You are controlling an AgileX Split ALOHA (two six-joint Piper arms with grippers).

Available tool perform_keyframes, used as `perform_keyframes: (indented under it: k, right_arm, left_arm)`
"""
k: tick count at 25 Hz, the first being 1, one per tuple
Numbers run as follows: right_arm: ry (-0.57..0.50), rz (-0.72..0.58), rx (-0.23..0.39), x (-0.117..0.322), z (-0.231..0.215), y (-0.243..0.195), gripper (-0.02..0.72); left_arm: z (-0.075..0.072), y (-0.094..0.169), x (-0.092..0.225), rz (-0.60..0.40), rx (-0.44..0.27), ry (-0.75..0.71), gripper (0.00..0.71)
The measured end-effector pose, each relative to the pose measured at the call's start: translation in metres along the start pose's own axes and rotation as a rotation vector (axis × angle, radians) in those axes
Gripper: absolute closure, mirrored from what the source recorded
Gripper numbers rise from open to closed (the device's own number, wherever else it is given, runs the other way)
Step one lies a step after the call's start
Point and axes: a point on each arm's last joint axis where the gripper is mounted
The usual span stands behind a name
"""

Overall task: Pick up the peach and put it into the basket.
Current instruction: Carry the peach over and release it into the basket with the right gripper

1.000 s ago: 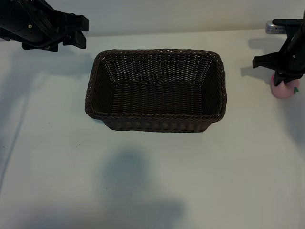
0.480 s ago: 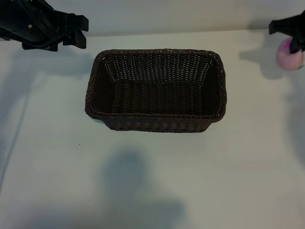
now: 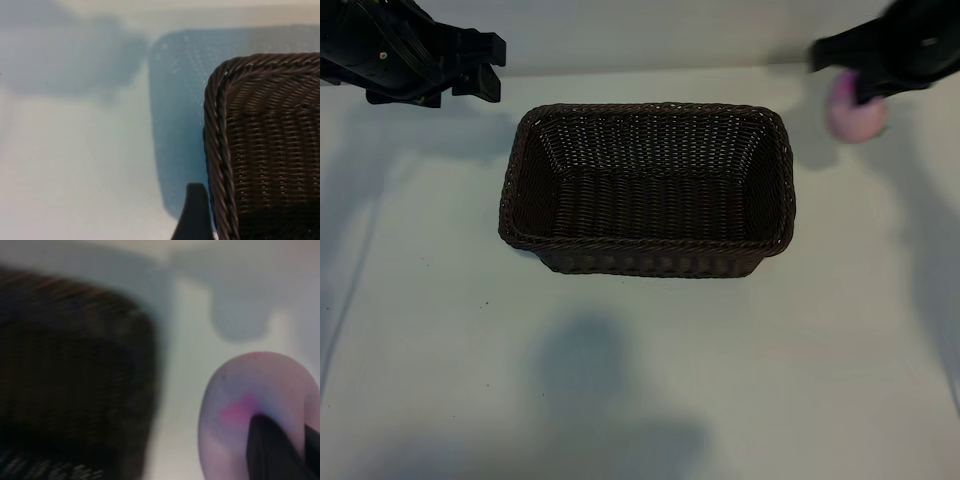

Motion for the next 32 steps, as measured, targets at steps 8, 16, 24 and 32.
perform_keyframes:
  k: [8,16,24,32]
  right_arm:
    - [0.17,-0.064,-0.122,0.013,0.083,-0.001,0.664]
    - [0.199,-0.053,-0.136,0.017,0.099,-0.023,0.664]
    - [0.208,0.114,-0.091,0.033,0.096,-0.095,0.639]
    - [0.213,0.125,-0.096,0.034,0.096,-0.092,0.317]
  left_arm:
    - [0.0,0.0,0.0,0.0,0.0,-0.001,0.138]
    - [0.0,0.0,0.0,0.0,0.0,-0.001,0.138]
    - [0.0,0.0,0.0,0.0,0.0,-0.001,0.138]
    - [0.0,0.0,0.0,0.0,0.0,-0.001,0.138]
Point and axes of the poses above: a point on each arm's last joint axis where the gripper is mounted, y pointing back along that axis away from the gripper, z along the wrist's bending axis when the last joint is at zero, x = y × z, and after that the axes turned 1 degree about y, right-handed
